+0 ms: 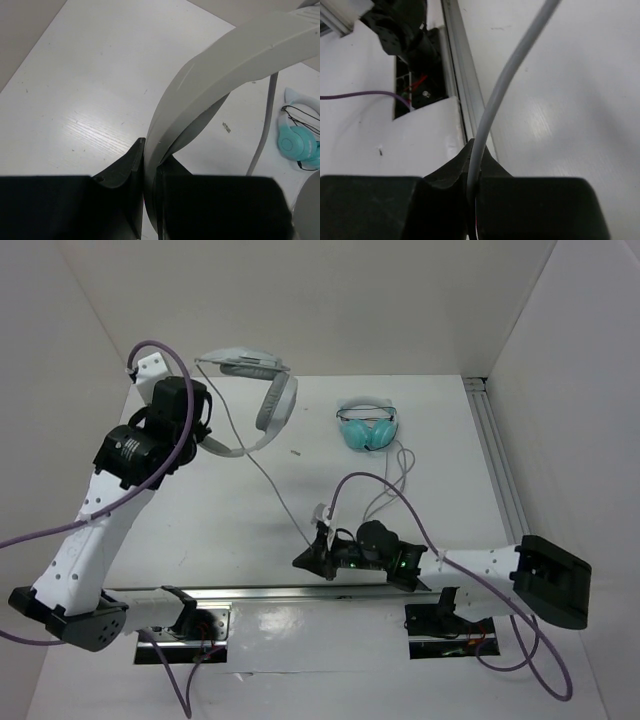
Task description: Wrap the headphones
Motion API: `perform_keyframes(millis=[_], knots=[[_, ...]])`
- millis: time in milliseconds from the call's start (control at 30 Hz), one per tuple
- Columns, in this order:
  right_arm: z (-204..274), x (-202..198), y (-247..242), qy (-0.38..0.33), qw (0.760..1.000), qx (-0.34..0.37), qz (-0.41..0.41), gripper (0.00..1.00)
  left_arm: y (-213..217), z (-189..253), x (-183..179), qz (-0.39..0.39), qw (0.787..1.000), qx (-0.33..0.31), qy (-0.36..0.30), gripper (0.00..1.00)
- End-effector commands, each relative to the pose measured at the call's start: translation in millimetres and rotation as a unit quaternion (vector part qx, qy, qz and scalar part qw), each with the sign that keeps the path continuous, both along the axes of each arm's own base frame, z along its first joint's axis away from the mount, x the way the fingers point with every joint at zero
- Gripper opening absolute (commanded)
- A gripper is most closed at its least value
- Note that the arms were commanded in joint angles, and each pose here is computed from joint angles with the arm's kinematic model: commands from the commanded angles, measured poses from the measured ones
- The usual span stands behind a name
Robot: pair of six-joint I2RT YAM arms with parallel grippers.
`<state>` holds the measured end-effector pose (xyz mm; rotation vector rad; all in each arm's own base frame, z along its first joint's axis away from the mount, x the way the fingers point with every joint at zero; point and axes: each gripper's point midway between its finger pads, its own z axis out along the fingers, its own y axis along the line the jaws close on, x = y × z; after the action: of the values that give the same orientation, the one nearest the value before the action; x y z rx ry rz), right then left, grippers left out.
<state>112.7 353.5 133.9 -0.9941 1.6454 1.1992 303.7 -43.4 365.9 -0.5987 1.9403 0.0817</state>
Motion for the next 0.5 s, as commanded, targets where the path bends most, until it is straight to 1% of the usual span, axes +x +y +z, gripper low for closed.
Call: perform_keyframes(millis=[0, 33, 67, 133, 167, 233, 267, 300, 333, 367, 400, 433, 467], knots=[[17.0, -8.6, -1.4, -0.027, 0.999, -0.002, -0.023, 0.06, 9.5, 20.1, 18.2, 0.040, 0.997, -0.026, -0.060, 0.00], [25.4, -22.2, 1.7, -0.037, 0.999, 0.001, -0.009, 0.06, 12.4, 11.5, 18.2, 0.048, 0.997, -0.015, -0.051, 0.00], [21.2, -24.3, 0.0, -0.036, 0.999, -0.018, -0.019, 0.06, 18.4, 12.0, 18.3, 0.059, 0.997, -0.012, -0.053, 0.00], [35.1, -33.0, 5.8, -0.058, 0.998, -0.022, -0.020, 0.03, 22.8, 2.5, 21.3, 0.071, 0.996, 0.007, -0.043, 0.00], [32.1, -42.2, 4.0, -0.068, 0.996, -0.044, -0.027, 0.02, 23.8, -6.6, 24.4, 0.074, 0.997, 0.024, -0.028, 0.00], [50.4, -47.0, 9.8, -0.083, 0.995, -0.044, -0.037, 0.00, 24.3, -15.9, 26.7, 0.075, 0.996, 0.051, -0.012, 0.00], [48.4, -50.4, 7.1, -0.099, 0.992, -0.065, -0.043, 0.00, 23.4, -20.8, 27.0, 0.072, 0.995, 0.068, 0.001, 0.00], [68.0, -50.9, 11.9, -0.107, 0.992, -0.055, -0.049, 0.00, 20.6, -31.1, 33.8, 0.068, 0.994, 0.083, 0.019, 0.00], [74.9, -51.6, 12.3, -0.116, 0.990, -0.058, -0.053, 0.00, 11.9, -39.9, 34.2, 0.056, 0.993, 0.097, 0.036, 0.00], [82.9, -56.3, 13.2, -0.131, 0.988, -0.061, -0.050, 0.00, 13.0, -46.0, 30.2, 0.057, 0.989, 0.120, 0.059, 0.00], [84.8, -51.3, 8.1, -0.143, 0.984, -0.081, -0.068, 0.00, 9.4, -50.2, 31.4, 0.049, 0.988, 0.131, 0.072, 0.00], [106.1, -50.9, 10.7, -0.152, 0.983, -0.070, -0.074, 0.00, 7.6, -63.9, 33.6, 0.051, 0.984, 0.141, 0.099, 0.00], [111.0, -49.0, 10.4, -0.168, 0.979, -0.081, -0.079, 0.00, 5.3, -72.3, 30.0, 0.049, 0.981, 0.147, 0.117, 0.00]])
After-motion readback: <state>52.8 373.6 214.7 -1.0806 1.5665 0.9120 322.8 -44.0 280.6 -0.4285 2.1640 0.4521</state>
